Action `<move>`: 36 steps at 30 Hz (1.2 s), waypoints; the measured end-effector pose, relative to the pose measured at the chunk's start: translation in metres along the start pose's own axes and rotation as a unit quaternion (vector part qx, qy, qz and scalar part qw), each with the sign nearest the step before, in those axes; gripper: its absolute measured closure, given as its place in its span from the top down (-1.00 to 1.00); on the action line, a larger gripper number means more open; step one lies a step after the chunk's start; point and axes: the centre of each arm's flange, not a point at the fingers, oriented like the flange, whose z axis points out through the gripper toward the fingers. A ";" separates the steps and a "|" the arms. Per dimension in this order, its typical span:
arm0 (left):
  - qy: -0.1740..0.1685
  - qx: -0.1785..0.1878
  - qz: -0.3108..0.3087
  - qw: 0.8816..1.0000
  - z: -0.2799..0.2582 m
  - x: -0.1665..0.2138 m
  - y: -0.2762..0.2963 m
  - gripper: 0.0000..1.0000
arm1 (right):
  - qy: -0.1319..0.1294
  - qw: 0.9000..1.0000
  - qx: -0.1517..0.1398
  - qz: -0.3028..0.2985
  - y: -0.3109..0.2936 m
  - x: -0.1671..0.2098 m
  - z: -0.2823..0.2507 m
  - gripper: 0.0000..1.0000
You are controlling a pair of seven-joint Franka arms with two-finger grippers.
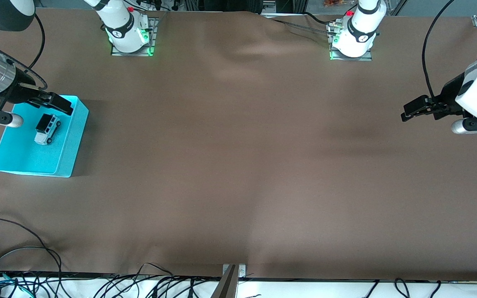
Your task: Wind and store white jeep toy
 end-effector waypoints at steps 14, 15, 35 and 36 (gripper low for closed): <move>0.000 0.000 0.000 1.000 0.000 0.000 0.000 1.00 | 0.008 1.000 0.003 0.005 0.006 0.003 -0.008 1.00; 0.000 0.000 0.000 1.000 0.000 0.000 0.000 1.00 | 0.009 1.000 0.003 0.005 0.006 0.003 -0.009 1.00; 0.000 0.000 0.000 1.000 0.000 0.000 0.000 1.00 | 0.024 1.000 0.007 0.003 0.003 0.003 -0.026 1.00; 0.000 0.000 0.000 1.000 0.000 0.000 0.000 1.00 | 0.024 1.000 0.007 0.003 0.003 0.003 -0.026 1.00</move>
